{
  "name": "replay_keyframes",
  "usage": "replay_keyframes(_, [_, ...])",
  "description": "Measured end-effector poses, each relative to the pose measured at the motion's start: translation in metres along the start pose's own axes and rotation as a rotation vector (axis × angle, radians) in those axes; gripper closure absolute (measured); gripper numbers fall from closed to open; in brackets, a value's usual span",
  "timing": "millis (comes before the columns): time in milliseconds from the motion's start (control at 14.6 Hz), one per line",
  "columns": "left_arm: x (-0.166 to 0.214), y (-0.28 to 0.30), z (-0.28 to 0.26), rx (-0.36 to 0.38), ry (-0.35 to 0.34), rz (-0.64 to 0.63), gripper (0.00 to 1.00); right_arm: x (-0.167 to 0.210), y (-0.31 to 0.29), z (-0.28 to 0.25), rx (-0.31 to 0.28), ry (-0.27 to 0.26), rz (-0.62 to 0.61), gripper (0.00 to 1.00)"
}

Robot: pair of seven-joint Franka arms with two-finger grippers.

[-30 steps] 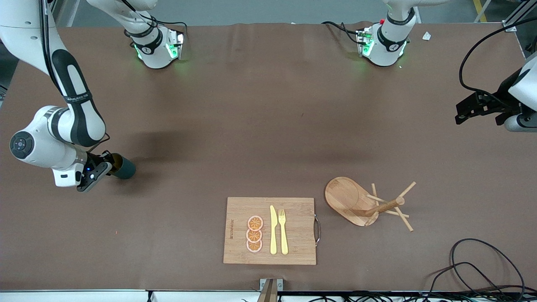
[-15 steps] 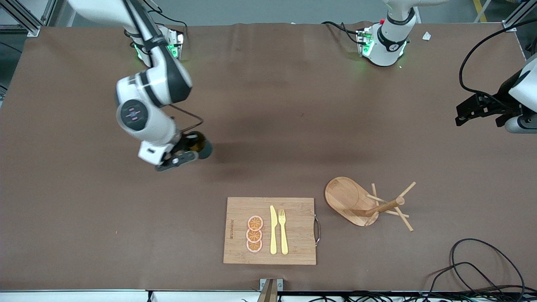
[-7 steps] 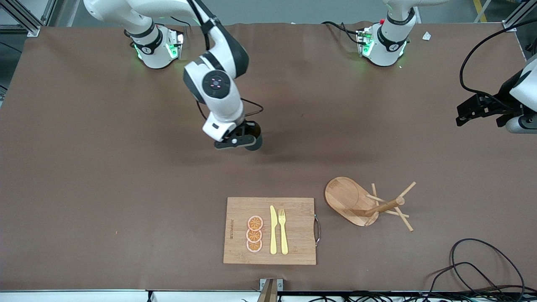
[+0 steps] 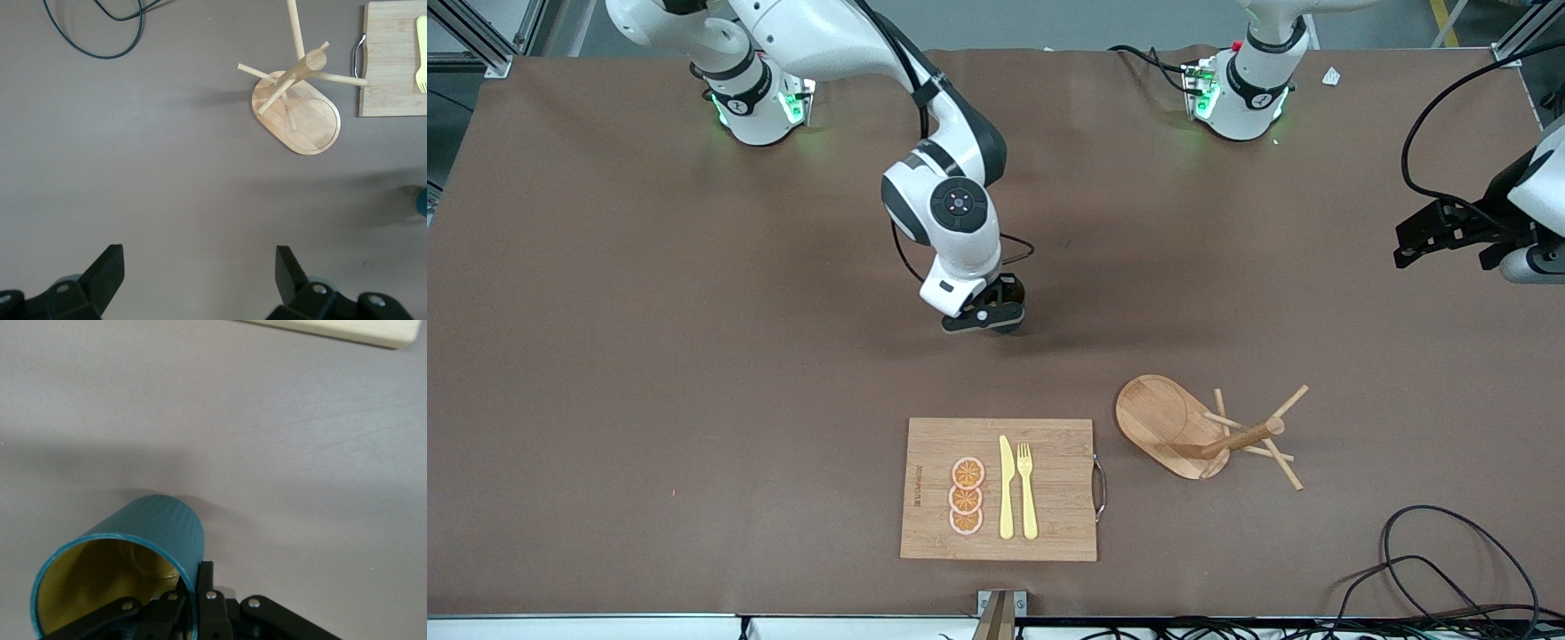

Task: Pass cup and hang on rack
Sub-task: 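Lift the teal mug with the right gripper toward the table middle, then set the mug down and open the right gripper while the left gripper approaches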

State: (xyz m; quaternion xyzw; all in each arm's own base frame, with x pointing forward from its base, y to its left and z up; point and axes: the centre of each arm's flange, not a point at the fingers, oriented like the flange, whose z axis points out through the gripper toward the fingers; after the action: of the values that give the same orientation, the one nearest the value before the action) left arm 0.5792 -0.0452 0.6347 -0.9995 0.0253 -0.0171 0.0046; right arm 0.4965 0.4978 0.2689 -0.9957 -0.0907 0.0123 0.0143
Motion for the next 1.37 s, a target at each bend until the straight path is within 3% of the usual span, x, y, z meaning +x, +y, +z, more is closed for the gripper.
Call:
replay_keyframes(618, [0.0,0.001,0.0,0.006,0.001,0.002,0.0,-0.003,-0.002,0.022,-0.023,-0.022,-0.002,0.95])
replay_keyframes(1031, [0.001,0.001,0.002,0.021,-0.003,0.004,0.0,0.004,0.002,0.019,-0.025,-0.016,0.004,0.37])
replay_keyframes(1237, [0.001,0.003,0.002,0.021,-0.002,-0.071,0.0,0.008,0.004,-0.004,-0.024,-0.041,0.01,0.07])
replay_keyframes(1305, [0.001,0.005,0.002,0.02,-0.002,-0.107,0.0,0.01,0.008,-0.02,-0.019,-0.049,0.015,0.0])
replay_keyframes(1374, [0.0,0.01,0.002,0.02,-0.001,-0.14,0.0,0.014,0.018,-0.04,-0.019,-0.061,0.029,0.0])
